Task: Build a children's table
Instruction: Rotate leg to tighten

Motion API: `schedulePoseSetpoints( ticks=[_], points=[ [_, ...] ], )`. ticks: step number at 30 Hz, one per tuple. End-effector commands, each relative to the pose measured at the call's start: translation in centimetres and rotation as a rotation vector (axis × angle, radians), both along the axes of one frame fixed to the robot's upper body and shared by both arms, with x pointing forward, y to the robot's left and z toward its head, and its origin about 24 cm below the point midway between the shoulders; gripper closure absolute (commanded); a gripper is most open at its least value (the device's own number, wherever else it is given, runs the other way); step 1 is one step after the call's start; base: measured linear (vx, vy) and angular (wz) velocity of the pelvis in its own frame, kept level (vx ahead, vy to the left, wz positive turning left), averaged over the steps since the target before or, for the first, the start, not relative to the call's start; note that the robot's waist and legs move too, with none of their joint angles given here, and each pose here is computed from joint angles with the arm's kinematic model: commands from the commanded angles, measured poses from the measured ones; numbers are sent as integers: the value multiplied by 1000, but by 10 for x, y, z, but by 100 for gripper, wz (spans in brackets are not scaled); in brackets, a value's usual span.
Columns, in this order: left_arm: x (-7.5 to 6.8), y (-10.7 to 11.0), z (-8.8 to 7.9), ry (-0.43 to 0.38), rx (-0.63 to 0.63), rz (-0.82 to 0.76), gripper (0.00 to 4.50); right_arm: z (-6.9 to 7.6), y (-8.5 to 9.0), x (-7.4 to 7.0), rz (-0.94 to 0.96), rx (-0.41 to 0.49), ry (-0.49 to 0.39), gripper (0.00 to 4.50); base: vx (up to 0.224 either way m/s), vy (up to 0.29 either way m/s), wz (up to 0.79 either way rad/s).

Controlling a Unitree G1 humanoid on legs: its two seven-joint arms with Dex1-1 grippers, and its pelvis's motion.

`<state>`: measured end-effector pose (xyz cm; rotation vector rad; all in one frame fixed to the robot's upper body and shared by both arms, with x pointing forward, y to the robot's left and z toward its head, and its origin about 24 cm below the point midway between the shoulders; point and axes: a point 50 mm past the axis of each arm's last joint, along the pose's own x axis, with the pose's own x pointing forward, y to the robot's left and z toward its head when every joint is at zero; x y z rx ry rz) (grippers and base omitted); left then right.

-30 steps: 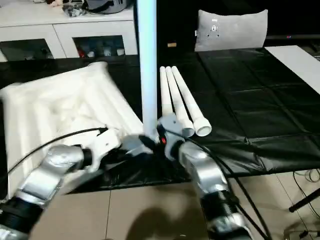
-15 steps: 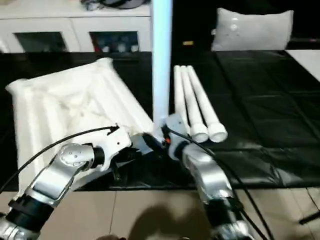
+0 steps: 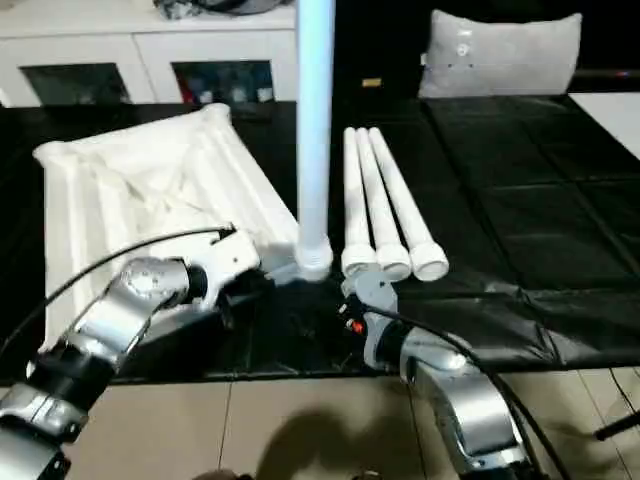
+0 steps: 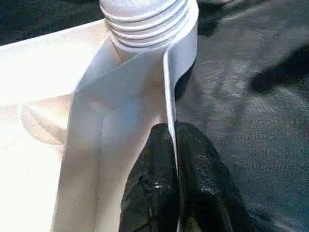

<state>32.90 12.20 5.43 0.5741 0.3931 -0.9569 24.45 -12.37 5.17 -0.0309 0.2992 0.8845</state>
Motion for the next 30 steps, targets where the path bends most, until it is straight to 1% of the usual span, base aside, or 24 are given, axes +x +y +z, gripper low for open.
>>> schedulePoseSetpoints(
  ticks=[1, 2, 3, 4, 5, 7, 8, 9, 12, 14, 15, 16, 18, 19, 20, 22, 23, 24, 25, 28, 29, 30],
  points=[
    [25, 14, 16, -120, 23, 166, 450, 6, -2, -1, -35, 13, -27, 8, 0, 0, 0],
    [25, 14, 16, -120, 23, 166, 450, 6, -2, -1, -35, 13, -27, 8, 0, 0, 0],
    [31, 15, 19, -137, 12, 193, 450, 7, -3, -2, -51, 17, -27, 8, 0, 0, 0],
    [36, 15, 22, -162, 16, 208, 407, 7, -3, -2, -67, 24, -25, 0, 0, 0, 0],
    [39, 16, 24, -180, 22, 217, 407, 8, -3, -3, -67, 28, -25, 0, 0, 0, 0],
    [44, 17, 27, -228, 34, 229, 388, 9, -2, -5, -67, 33, -25, 0, 0, 0, 0],
    [46, 18, 29, -244, 31, 240, 388, 9, -2, -5, -72, 37, -27, 0, 0, 0, 0],
    [47, 19, 30, -253, 29, 247, 361, 9, -2, -5, -76, 39, -28, 0, 0, 0, 0],
    [48, 21, 32, -290, 20, 265, 349, 9, -3, -5, -114, 45, -38, 0, 0, 0, 0],
    [46, 23, 35, -323, -32, 286, 321, 10, -6, -5, -154, 53, -53, 0, 0, 0, 0],
    [45, 24, 36, -333, -73, 301, 321, 10, -7, -5, -175, 56, -62, 0, 0, 0, 0],
    [43, 24, 37, -340, -116, 315, 306, 11, -8, -5, -193, 58, -69, 0, 0, 0, 0],
    [40, 25, 39, -359, -180, 344, 306, 11, -11, -5, -221, 55, -76, 0, 0, 0, 0],
    [35, 23, 42, -370, -251, 354, 306, 11, -14, -5, -246, 48, -84, 0, 0, 0, 0],
    [32, 22, 43, -376, -289, 363, 306, 10, -16, -5, -258, 45, -84, 0, 0, 0, 0],
    [18, 13, 47, -354, -432, 379, 306, 9, -21, -6, -306, 38, -70, 0, 0, 0, 0],
    [16, 10, 49, -349, -469, 383, 306, 9, -23, -6, -312, 39, -66, 0, 0, 0, 0],
    [16, 10, 49, -349, -469, 383, 306, 9, -23, -6, -312, 39, -66, 0, 0, 0, 0],
    [9, 5, 53, -362, -535, 409, 306, 9, -27, -8, -331, 8, -85, 0, 0, 0, 0],
    [-6, 1, 57, -374, -633, 487, 306, 10, -35, -14, -366, 3, -96, 0, 0, 0, 0],
    [-6, 1, 57, -374, -633, 487, 306, 10, -35, -14, -366, 3, -96, 0, 0, 0, 0],
    [-11, 1, 56, -378, -643, 516, 306, 11, -37, -15, -384, 11, -95, 0, 0, 0, 0]
  ],
)
